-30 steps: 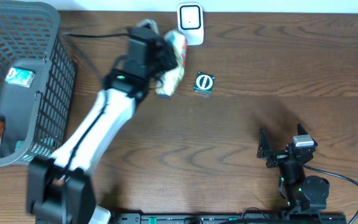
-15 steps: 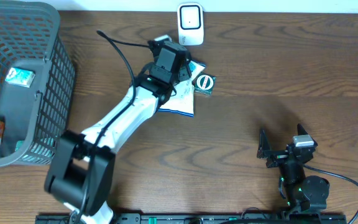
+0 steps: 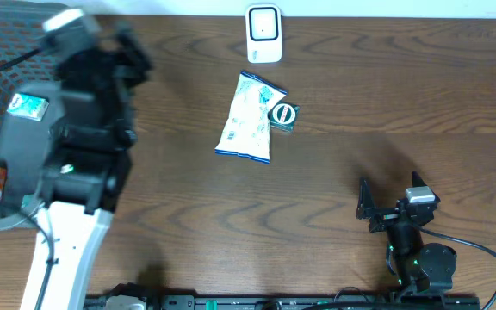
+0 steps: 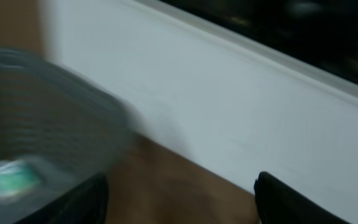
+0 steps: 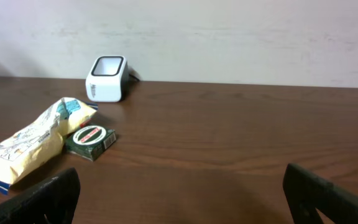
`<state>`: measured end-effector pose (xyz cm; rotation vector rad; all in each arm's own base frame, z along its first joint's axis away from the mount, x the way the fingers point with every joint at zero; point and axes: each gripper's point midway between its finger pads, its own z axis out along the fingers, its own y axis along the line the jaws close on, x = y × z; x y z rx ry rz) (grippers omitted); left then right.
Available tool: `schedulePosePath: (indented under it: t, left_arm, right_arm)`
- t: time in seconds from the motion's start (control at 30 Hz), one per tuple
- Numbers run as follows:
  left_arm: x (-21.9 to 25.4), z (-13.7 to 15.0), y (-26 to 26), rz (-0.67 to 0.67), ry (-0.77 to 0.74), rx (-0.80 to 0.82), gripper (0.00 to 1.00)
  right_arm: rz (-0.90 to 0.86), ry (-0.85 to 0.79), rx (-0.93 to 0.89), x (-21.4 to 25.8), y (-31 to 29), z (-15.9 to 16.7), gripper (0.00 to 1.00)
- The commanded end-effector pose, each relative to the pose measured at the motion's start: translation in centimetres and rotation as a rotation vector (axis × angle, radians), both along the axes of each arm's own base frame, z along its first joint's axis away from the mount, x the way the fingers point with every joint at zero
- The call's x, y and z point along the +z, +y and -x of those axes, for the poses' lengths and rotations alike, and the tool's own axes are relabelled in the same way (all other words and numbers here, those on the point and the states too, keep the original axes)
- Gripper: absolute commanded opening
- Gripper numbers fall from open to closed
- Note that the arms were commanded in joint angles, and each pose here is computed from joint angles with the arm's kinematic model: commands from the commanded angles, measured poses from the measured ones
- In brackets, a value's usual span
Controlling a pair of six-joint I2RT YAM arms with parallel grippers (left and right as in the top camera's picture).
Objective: Scan the item barcode
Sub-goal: 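Reach the left gripper into the basket and grasp the green wipes pack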
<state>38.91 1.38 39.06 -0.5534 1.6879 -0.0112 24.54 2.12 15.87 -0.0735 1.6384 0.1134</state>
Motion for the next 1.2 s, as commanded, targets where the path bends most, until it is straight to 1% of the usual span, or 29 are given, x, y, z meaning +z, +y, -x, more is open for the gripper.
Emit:
schedulePosePath:
  t: [0.0, 0.03, 0.1, 0.13, 0.23, 0.27, 0.33, 0.4, 0.43, 0.47, 0.5, 0.6, 0.7, 0.83, 0.93, 1.07, 1.17]
  left_arm:
    - [0.1, 3.4, 10.4, -0.075, 0.043, 0.386, 0.76]
    - [-0.9, 4.6, 13.9, -0.075, 0.088, 0.48, 0.78]
    - [-2.8, 5.9, 17.1, -0.057, 0.163, 0.555, 0.8]
    - [-4.8, 7.0, 19.3, -0.016, 0.229, 0.61, 0.82]
    - [-9.3, 8.8, 21.7, 0.051, 0.396, 0.648, 0.86]
    - [-11.4, 9.8, 22.5, 0.09, 0.472, 0.678, 0.88]
    - [-14.0, 11.0, 23.4, 0.137, 0.565, 0.726, 0.89]
    - [-15.8, 11.7, 24.1, 0.19, 0.604, 0.773, 0.89]
    - [-17.1, 11.9, 24.3, 0.232, 0.621, 0.801, 0.95]
    - [-17.6, 11.8, 24.3, 0.25, 0.63, 0.806, 0.99]
    - [-18.5, 11.5, 24.0, 0.273, 0.653, 0.785, 0.98]
    - [-21.6, 10.3, 21.5, 0.403, 0.738, 0.643, 0.98]
    - [-23.9, 9.7, 20.8, 0.45, 0.793, 0.607, 0.98]
    - [-26.6, 10.1, 20.7, 0.496, 0.866, 0.637, 0.98]
    - [-29.0, 10.9, 20.1, 0.575, 0.931, 0.705, 0.98]
    - [-31.4, 11.7, 19.7, 0.611, 1.016, 0.735, 0.98]
    - [-32.5, 12.4, 19.3, 0.648, 1.053, 0.779, 0.98]
  right_arm:
    - [-0.006, 0.002, 0.008, -0.1, 0.2, 0.0, 0.99]
    - [-0.006, 0.002, 0.008, -0.1, 0.2, 0.0, 0.99]
    - [-0.006, 0.002, 0.008, -0.1, 0.2, 0.0, 0.99]
    - [-0.006, 0.002, 0.008, -0.1, 0.2, 0.0, 0.99]
    - [-0.006, 0.002, 0.008, -0.1, 0.2, 0.0, 0.99]
    - [-0.006, 0.002, 0.008, -0.1, 0.2, 0.0, 0.99]
    - [-0.006, 0.002, 0.008, -0.1, 0.2, 0.0, 0.99]
    - [-0.006, 0.002, 0.008, -0.1, 0.2, 0.0, 0.99]
    - [-0.006, 0.002, 0.008, -0.1, 0.2, 0.0, 0.99]
    - [-0.006, 0.002, 0.008, -0.1, 0.2, 0.0, 0.99]
    - [-0.006, 0.002, 0.008, -0.1, 0.2, 0.0, 0.99]
    - [-0.006, 0.002, 0.008, -0.1, 0.2, 0.0, 0.99]
    - [-0.006, 0.002, 0.008, -0.1, 0.2, 0.0, 0.99]
    - [-0.006, 0.002, 0.008, -0.1, 0.2, 0.0, 0.99]
    - [-0.006, 0.002, 0.008, -0.1, 0.2, 0.0, 0.99]
    - [-0.006, 0.002, 0.008, -0.1, 0.2, 0.0, 0.99]
    - [-0.006, 0.002, 0.008, -0.1, 0.2, 0.0, 0.99]
